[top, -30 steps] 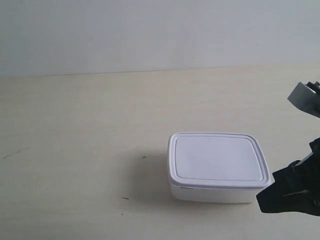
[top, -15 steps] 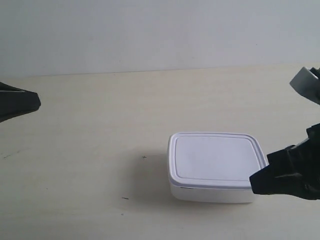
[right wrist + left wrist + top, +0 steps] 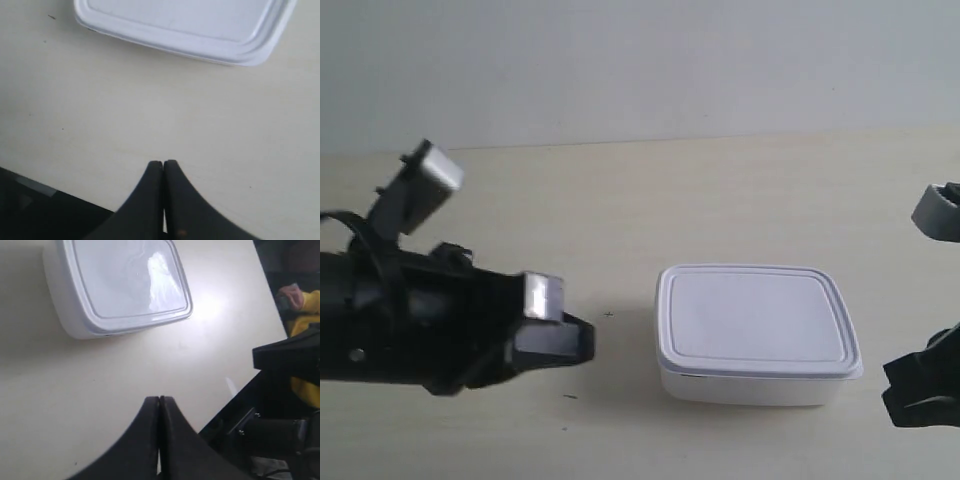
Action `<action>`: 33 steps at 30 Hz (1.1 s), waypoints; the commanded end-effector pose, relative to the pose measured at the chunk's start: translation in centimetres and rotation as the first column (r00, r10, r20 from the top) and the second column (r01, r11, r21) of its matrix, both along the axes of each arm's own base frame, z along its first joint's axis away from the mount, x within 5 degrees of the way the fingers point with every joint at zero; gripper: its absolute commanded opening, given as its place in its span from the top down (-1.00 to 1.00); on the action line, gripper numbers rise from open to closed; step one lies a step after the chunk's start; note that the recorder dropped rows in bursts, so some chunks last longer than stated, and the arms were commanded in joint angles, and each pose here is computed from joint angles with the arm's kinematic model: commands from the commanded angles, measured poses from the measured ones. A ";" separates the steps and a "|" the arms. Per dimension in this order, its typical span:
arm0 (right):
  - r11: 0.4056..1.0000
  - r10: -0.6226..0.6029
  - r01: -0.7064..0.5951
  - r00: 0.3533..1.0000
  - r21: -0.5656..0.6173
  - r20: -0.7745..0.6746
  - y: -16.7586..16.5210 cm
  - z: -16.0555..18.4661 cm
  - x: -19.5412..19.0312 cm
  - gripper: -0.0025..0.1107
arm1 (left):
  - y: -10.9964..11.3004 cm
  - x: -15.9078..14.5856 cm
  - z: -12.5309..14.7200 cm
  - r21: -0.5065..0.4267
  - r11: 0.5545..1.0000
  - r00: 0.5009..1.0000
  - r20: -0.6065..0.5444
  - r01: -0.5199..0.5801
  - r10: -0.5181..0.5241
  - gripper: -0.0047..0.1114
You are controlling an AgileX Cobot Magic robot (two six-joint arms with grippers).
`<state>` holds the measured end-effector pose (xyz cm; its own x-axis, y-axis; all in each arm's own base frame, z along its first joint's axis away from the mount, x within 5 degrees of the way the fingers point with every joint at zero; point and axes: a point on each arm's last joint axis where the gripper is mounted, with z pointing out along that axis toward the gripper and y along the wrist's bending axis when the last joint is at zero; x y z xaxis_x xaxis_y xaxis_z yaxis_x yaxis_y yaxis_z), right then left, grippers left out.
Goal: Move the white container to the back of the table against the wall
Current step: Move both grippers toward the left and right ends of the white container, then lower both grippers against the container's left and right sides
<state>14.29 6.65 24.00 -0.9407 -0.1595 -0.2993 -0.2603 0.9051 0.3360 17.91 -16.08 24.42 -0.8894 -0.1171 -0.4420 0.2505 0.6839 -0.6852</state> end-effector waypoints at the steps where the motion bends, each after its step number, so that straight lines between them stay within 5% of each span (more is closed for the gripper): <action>1: 0.999 -0.023 0.022 1.000 -0.037 -0.021 -0.3 -0.3 0.0 0.96 | -3.6 -0.5 -2.4 0.096 0.995 0.999 0.028 0.030 -0.033 0.92; 5: 0.997 -0.028 0.020 0.995 -0.076 -0.097 -0.1 -2.0 1.3 0.96 | -7.7 0.4 -4.5 0.158 0.979 0.992 -0.011 0.125 -0.125 0.92; 9: 0.984 -0.073 0.050 0.989 -0.172 -0.131 -0.6 -3.7 2.5 0.96 | -9.5 1.6 -5.8 0.189 0.970 0.988 -0.025 0.154 -0.152 0.92; 33: 0.974 -0.162 0.132 0.973 -0.182 -0.164 0.2 -8.3 6.3 0.96 | -12.1 4.7 -9.7 0.303 0.940 0.986 0.009 0.155 -0.166 0.92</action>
